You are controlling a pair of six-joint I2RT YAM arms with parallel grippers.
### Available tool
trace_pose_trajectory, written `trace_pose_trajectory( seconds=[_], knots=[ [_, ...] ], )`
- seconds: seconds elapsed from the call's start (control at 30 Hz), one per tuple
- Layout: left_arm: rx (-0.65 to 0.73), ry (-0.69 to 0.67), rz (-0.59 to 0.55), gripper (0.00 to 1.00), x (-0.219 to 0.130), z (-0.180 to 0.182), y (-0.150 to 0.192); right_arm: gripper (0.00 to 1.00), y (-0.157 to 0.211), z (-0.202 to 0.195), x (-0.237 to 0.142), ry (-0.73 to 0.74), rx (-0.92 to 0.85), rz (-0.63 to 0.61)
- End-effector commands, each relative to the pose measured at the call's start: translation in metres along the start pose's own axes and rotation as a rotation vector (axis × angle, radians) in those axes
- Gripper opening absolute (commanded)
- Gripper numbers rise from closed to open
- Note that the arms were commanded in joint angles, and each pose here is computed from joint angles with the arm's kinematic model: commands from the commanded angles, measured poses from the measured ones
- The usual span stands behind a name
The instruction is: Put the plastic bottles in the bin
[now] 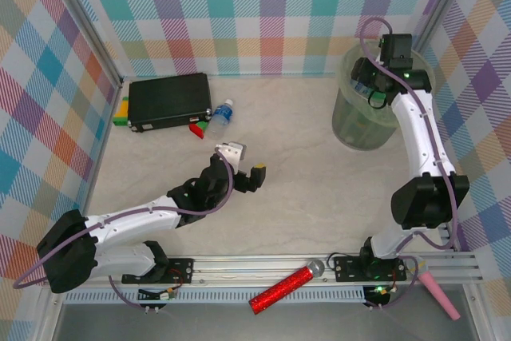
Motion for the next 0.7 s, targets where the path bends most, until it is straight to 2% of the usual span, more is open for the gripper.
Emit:
trace_pose_trajectory(
  seconds=[0.0, 0.17, 0.33, 0.5, 0.67],
  knots=[
    [-0.026, 0.017, -0.022, 1.0, -0.003, -0.002, -0.006, 0.57, 0.01, 0.006, 0.011, -0.015, -0.02, 0.103],
    [-0.027, 0.017, -0.023, 1.0, -0.005, -0.001, -0.007, 0.57, 0.017, 0.006, 0.027, -0.017, -0.018, 0.167],
    [-0.023, 0.013, -0.024, 1.0, -0.005, 0.0, -0.007, 0.66, 0.021, 0.012, 0.033, 0.025, -0.091, 0.184],
    [-0.023, 0.013, -0.021, 1.0, -0.004, -0.001, -0.006, 0.83, 0.004, 0.022, 0.007, -0.008, -0.115, 0.108],
    [-0.023, 0.017, -0.019, 1.0, -0.003, -0.002, -0.006, 0.85, -0.019, 0.032, -0.026, -0.046, -0.135, 0.003]
  ],
)
Point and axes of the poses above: each hand's point on the last joint's axis, 136 mm out from that joint toward the fingers, its own x axis out along the fingers, its own z axis along the line the jaws close on, y = z × x, the point moved 9 cm from there along -x, back along the fingers, and after that the axes turned 13 degrees about x, right-handed, at the moved point
